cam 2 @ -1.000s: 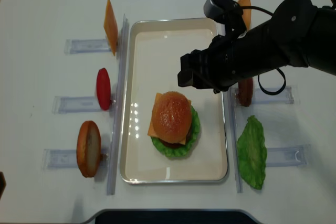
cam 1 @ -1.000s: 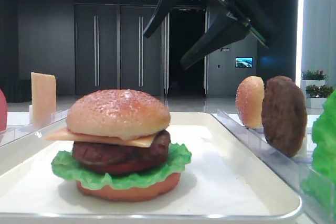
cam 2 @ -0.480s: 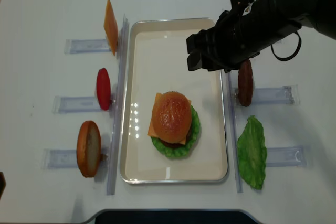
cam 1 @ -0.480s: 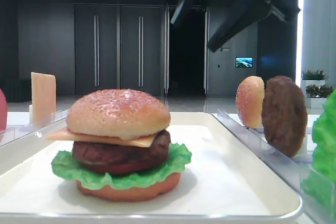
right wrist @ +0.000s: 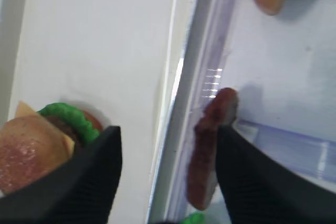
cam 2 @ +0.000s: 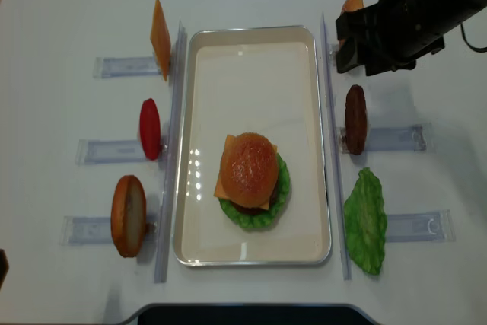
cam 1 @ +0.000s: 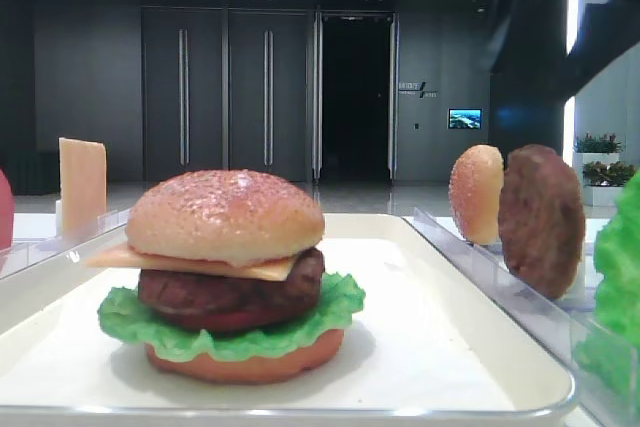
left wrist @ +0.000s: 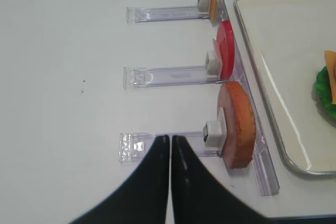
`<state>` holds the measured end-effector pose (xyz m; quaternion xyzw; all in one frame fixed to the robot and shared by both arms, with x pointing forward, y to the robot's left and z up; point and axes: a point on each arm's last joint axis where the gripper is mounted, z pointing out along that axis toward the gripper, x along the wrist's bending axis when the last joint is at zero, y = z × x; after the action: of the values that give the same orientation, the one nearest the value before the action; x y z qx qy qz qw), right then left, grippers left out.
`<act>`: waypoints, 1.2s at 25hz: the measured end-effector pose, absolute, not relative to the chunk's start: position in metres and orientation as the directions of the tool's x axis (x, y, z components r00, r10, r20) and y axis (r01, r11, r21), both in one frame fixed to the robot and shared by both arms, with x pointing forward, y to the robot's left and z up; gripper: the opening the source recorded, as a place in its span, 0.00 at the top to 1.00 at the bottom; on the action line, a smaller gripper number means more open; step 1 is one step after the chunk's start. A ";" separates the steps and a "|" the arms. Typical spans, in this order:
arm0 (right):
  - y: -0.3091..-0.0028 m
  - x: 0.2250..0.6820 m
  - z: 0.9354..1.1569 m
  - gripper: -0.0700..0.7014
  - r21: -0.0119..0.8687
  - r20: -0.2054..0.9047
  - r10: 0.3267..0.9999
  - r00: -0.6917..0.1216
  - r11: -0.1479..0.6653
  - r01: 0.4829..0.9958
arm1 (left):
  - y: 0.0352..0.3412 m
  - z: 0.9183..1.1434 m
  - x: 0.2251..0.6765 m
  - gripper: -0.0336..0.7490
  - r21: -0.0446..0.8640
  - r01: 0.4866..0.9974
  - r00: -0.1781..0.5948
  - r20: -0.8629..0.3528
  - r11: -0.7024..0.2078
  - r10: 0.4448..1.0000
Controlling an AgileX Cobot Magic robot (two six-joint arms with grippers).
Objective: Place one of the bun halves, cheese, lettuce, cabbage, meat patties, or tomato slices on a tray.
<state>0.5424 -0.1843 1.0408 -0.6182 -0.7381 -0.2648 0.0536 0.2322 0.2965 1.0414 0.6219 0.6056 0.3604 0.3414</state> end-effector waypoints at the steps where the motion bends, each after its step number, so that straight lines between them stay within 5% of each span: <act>1: -0.192 0.544 1.041 0.38 0.319 0.394 0.893 -0.218 0.089 0.943 | 0.296 1.041 0.232 0.96 0.861 0.507 0.007 0.035 -0.033 0.999; 14: -0.270 0.552 1.035 0.38 0.255 0.236 0.968 -0.090 0.028 0.967 | 0.296 1.041 0.232 0.96 0.861 0.507 0.007 0.035 -0.033 0.999; 30: -0.309 0.547 1.032 0.38 0.195 0.108 0.993 -0.049 0.027 0.980 | 0.296 1.041 0.232 0.96 0.861 0.507 0.007 0.035 -0.033 0.999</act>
<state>0.5466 -0.3090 1.0317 -0.6889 -0.7161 -0.1087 -0.0289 0.2322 0.2965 1.0414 0.6219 0.6056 0.3604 0.3414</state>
